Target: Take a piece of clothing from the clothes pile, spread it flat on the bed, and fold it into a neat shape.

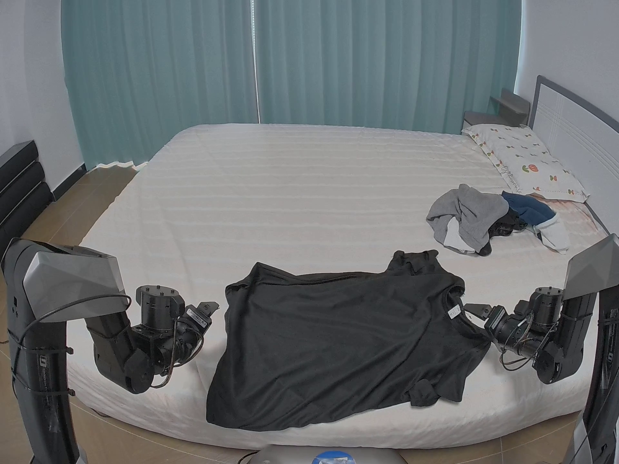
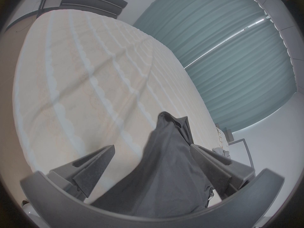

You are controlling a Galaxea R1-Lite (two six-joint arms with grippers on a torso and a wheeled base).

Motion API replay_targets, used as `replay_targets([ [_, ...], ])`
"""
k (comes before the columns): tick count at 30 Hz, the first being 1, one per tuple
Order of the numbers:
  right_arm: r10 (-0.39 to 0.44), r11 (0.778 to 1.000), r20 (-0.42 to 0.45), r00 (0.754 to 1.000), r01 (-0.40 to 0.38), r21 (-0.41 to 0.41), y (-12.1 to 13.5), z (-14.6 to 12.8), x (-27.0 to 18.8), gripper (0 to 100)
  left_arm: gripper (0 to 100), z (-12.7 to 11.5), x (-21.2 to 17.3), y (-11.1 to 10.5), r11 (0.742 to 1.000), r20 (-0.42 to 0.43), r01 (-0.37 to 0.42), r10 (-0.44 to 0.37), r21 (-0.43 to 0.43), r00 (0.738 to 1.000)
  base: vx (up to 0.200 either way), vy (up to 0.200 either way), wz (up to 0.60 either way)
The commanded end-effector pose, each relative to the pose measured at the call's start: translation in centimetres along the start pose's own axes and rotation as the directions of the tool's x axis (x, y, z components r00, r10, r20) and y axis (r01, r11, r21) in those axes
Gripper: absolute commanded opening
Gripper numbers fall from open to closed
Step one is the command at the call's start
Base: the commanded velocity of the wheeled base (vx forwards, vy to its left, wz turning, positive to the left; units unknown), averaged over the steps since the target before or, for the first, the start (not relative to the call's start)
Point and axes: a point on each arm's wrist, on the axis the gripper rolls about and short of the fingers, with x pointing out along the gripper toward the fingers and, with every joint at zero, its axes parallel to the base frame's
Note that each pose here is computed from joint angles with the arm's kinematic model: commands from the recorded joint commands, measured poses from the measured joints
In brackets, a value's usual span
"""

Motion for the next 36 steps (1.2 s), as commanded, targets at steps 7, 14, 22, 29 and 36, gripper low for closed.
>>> replay_targets([
  [7,-0.003,1.0,-0.005,1.0,0.003,0.002,-0.3,-0.3,0.1,100,100,0.1,0.0,0.0,1.0,0.005,0.001,-0.001,-0.002,1.0,0.0,0.0,0.0],
  [14,-0.006,1.0,-0.012,1.0,0.006,0.003,-0.3,-0.5,0.1,100,100,1.4,-0.2,0.2,0.999,0.039,0.003,-0.001,-0.045,0.999,0.0,0.0,0.0],
  [22,-0.006,1.0,-0.023,1.0,0.006,-0.001,-0.2,-0.8,0.1,100,100,1.3,-0.1,0.2,0.999,0.035,0.002,0.0,-0.054,0.999,0.0,0.0,0.0],
  [29,-0.01,1.0,-0.031,0.999,0.01,0.0,-0.2,-1.0,0.1,100,100,1.5,-0.3,0.2,0.998,0.03,0.004,-0.003,-0.062,1.0,0.057,0.0,0.0],
  [36,-0.011,1.0,-0.032,0.999,0.011,0.001,-0.2,-1.0,0.0,100,100,1.5,0.1,0.1,0.999,0.044,0.008,-0.005,-0.051,0.999,0.114,0.0,0.0],
])
